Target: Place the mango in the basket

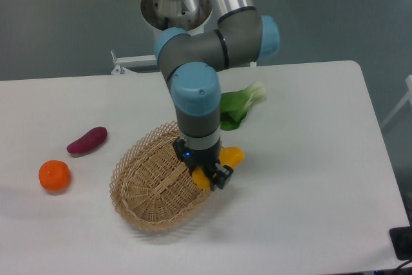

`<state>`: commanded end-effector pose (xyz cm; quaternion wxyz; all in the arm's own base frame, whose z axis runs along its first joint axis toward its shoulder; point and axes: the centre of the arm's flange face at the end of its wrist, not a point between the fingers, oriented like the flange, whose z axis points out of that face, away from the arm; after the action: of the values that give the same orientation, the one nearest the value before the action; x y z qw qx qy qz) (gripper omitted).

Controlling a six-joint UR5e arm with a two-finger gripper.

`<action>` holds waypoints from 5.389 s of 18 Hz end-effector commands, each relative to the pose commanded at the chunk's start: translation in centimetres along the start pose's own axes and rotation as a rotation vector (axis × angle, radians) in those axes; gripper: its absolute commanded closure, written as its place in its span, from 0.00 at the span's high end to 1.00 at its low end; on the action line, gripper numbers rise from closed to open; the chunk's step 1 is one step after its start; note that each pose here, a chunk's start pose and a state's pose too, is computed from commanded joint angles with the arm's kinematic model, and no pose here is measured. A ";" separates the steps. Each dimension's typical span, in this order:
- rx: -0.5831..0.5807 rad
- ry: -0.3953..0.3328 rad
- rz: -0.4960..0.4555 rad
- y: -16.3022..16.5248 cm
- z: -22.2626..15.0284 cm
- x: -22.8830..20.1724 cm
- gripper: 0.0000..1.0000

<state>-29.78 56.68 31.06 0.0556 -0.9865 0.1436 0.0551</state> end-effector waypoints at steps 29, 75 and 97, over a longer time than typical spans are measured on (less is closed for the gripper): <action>-0.027 -0.030 -0.020 -3.6 4.3 6.3 1.00; 0.041 -0.046 0.083 18.3 0.5 -12.0 1.00; -0.074 -0.014 0.143 18.8 1.4 -11.1 1.00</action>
<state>-45.91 42.03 29.28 0.0159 -0.9747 0.2113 0.0714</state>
